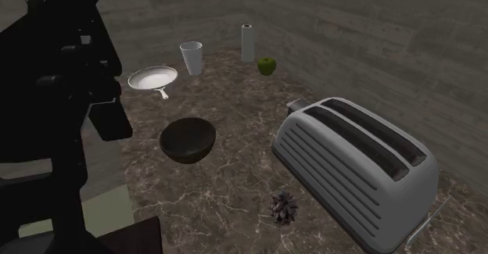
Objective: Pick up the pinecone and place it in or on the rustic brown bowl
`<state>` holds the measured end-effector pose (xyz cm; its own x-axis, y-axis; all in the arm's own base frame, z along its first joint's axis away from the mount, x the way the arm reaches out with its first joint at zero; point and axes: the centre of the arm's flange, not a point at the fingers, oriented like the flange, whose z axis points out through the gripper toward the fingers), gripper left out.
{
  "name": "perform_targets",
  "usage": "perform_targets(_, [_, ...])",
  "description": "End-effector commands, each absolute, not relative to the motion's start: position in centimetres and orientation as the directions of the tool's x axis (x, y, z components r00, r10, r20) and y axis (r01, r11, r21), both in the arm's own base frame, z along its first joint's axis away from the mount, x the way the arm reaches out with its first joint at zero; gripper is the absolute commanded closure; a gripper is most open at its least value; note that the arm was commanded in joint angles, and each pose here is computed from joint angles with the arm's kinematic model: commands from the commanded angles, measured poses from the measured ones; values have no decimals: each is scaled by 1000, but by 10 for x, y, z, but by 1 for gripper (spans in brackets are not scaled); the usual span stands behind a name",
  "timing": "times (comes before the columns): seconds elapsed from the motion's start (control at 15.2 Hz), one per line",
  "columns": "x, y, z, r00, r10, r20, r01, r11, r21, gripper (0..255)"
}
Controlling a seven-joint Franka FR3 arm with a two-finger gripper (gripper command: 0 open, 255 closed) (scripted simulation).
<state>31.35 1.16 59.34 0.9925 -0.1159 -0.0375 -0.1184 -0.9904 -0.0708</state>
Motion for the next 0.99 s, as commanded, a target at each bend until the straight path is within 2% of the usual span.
perform_targets(0.0, [314,12,593,993,-116,-38,-118,-990,-71,0])
perform_targets(0.92, [425,59,453,997,-76,-34,-78,-996,-46,0])
